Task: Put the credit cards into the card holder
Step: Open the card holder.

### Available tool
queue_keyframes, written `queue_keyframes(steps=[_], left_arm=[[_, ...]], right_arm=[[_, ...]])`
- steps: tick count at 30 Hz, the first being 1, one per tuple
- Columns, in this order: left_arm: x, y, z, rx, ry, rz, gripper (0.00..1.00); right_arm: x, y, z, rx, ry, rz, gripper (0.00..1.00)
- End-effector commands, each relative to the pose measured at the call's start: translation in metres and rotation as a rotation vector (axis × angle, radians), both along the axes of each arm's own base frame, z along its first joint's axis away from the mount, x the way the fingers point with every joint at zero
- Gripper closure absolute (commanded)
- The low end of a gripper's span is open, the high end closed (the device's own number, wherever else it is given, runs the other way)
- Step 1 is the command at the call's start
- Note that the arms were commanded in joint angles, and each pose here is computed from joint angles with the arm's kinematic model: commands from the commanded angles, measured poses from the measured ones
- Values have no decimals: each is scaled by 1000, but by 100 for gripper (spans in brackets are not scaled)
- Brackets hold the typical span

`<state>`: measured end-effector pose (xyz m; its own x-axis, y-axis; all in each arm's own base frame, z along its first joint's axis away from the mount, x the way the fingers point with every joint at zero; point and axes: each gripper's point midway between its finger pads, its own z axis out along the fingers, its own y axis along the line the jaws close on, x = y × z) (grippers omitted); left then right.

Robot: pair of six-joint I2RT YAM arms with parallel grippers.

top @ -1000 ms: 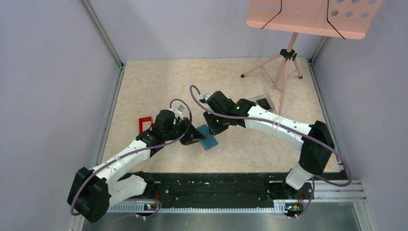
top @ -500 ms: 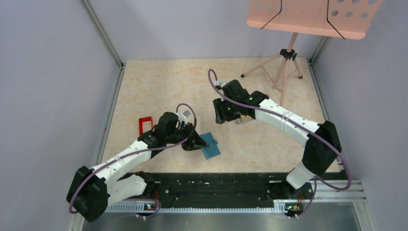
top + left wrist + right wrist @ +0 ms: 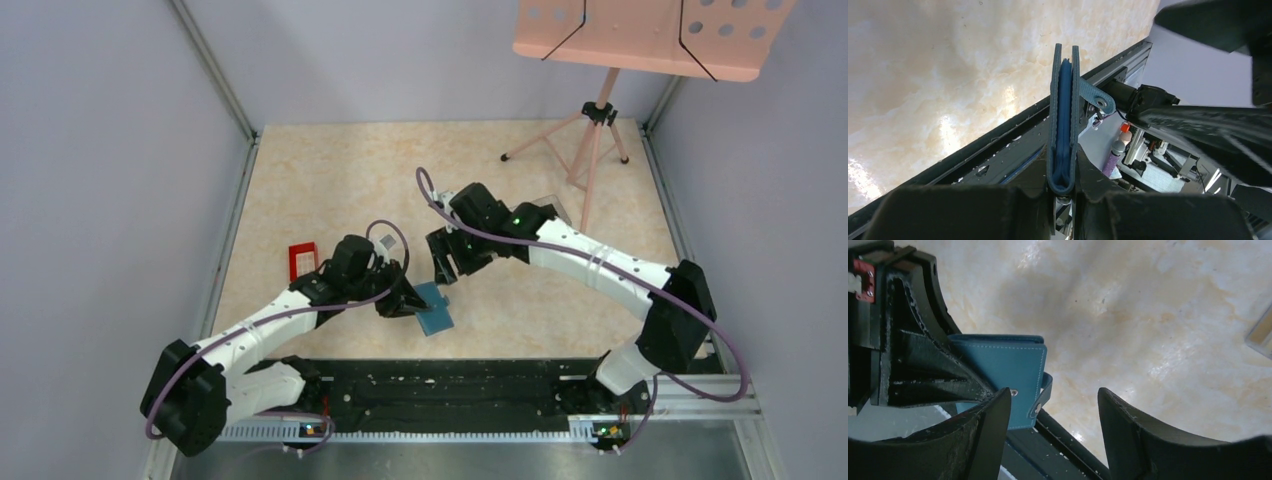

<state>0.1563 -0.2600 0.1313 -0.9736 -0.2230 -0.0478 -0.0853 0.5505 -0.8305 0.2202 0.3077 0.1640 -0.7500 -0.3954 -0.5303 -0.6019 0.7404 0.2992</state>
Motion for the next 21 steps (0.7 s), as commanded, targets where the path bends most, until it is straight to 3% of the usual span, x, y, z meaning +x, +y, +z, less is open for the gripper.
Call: queue_keyframes(steps=[1, 3, 14, 19, 21], left_arm=[[8, -5, 14, -16, -61, -8, 100], [8, -5, 14, -17, -64, -7, 100], [8, -5, 15, -18, -67, -6, 100], [7, -5, 16, -20, -71, -6, 100], [7, -5, 17, -23, -73, -5, 100]], right_arm=[[-24, 0, -19, -31, 74, 55, 40], [-29, 1, -24, -29, 87, 65, 45], [-46, 9, -45, -12, 146, 99, 48], [-45, 14, -54, -10, 160, 90, 61], [-42, 17, -54, -8, 155, 85, 71]])
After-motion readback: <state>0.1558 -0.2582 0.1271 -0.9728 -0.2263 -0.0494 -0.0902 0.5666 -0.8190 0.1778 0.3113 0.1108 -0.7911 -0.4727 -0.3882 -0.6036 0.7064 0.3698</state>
